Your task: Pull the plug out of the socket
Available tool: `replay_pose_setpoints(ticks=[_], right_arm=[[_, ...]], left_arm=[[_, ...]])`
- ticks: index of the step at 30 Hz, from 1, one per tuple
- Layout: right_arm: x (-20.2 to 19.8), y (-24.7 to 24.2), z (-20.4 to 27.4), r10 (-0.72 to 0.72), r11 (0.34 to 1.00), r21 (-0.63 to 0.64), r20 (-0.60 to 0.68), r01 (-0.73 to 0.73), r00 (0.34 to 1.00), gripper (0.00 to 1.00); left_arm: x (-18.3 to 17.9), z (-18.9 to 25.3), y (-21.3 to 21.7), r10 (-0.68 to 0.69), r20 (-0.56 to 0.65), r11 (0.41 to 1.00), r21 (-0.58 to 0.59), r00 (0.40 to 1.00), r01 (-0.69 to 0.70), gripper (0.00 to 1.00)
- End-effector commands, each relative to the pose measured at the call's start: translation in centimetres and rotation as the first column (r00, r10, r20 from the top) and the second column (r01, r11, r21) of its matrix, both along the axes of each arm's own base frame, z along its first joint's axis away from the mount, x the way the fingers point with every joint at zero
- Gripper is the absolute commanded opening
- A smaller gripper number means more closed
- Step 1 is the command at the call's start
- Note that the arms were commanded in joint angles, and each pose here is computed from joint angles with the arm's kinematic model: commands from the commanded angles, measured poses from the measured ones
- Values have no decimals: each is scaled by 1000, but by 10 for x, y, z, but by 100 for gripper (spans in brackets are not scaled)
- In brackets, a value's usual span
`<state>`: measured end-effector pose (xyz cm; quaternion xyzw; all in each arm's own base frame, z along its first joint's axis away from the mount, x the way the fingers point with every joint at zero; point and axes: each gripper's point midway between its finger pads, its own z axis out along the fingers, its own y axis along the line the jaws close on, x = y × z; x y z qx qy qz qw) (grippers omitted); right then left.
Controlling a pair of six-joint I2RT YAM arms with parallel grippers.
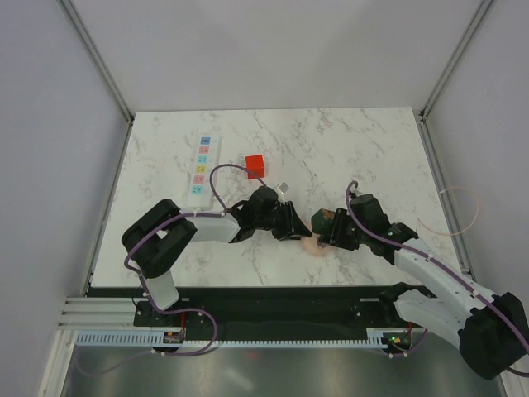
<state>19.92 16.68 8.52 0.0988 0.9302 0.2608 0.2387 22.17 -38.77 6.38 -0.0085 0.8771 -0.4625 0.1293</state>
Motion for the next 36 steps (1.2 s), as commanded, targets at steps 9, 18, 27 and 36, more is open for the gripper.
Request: replay_pose_setpoints(ticks=[9, 18, 27, 36], right_arm=[[34, 17, 41, 26, 981, -194, 248, 23, 968, 0], [40, 16, 62, 30, 980, -195, 301, 31, 953, 0], [63, -19, 119, -9, 977, -195, 391, 92, 920, 0], [146, 21, 176, 57, 988, -152, 455, 15, 889, 0]], left_arm=[[-7, -66, 45, 55, -65, 961, 275, 996, -35, 2], [-7, -64, 44, 48, -63, 961, 275, 997, -29, 2], [-12, -59, 38, -18, -34, 974, 223, 999, 25, 2], [-14, -51, 40, -30, -13, 978, 206, 999, 32, 2]])
